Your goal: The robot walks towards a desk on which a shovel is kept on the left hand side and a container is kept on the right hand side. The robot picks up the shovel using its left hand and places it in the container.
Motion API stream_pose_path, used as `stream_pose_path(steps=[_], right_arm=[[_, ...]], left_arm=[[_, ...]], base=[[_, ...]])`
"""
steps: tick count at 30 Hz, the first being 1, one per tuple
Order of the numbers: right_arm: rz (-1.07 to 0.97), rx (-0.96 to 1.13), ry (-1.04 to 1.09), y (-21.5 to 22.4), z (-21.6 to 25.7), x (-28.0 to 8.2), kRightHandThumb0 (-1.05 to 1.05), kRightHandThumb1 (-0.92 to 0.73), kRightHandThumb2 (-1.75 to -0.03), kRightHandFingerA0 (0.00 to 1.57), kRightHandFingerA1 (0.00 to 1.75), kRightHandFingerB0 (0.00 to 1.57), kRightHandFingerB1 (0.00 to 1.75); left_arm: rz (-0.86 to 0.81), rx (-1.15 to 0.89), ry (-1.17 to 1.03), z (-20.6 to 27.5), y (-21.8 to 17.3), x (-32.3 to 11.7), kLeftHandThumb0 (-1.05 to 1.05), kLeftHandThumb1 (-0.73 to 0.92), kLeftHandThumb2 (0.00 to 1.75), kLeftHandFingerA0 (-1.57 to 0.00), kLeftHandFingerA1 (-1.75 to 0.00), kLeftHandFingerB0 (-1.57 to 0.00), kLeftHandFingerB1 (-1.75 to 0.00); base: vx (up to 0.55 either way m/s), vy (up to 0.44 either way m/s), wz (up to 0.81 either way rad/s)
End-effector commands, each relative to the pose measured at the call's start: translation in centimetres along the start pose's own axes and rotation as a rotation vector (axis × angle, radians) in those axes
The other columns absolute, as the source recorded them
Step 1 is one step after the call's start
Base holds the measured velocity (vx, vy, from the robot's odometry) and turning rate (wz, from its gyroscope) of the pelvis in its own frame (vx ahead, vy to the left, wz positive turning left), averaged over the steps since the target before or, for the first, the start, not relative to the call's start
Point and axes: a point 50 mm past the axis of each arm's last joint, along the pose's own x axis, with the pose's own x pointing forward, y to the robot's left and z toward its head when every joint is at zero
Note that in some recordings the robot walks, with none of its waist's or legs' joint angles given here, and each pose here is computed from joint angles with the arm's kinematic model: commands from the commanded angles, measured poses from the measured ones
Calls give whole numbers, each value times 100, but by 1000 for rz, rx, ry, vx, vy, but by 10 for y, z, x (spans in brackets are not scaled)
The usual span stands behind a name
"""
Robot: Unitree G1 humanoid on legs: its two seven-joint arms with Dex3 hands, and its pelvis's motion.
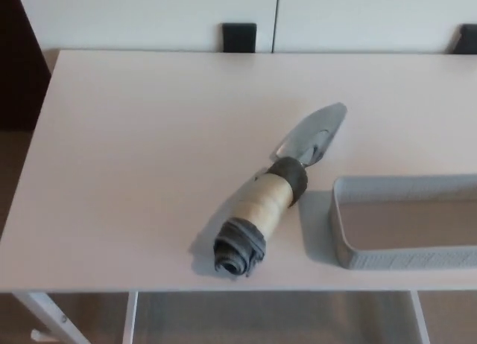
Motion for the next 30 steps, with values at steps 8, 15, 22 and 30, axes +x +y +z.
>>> stream_pose_path(steps=[8, 15, 22, 30], right_arm=[[-32, -16, -27, -7, -8, 13, -40, -43, -70, 68, 59, 37, 47], [-29, -29, -41, -8, -8, 13, -30, -54, -56, 73, 49, 42, 38], [-26, -24, -46, -8, -8, 14, -31, -54, -56, 73, 49, 43, 38], [-27, -10, -42, -7, -8, 17, -32, -55, -56, 73, 49, 41, 38]], left_arm=[[-2, 127, -26, 2, 4, -2, -26, 59, 58, -52, -40, -42, -35], [2, 149, -20, 1, 3, -3, -27, 59, 58, -52, -39, -41, -34], [-6, 170, -33, 3, 3, -4, -28, 59, 58, -52, -39, -42, -34], [-4, 167, -37, 4, 5, -2, -29, 59, 58, -54, -40, -43, -35]], base=[[-36, -109, 2], [-76, -100, -1], [-55, 229, -3], [-6, 106, 5]])
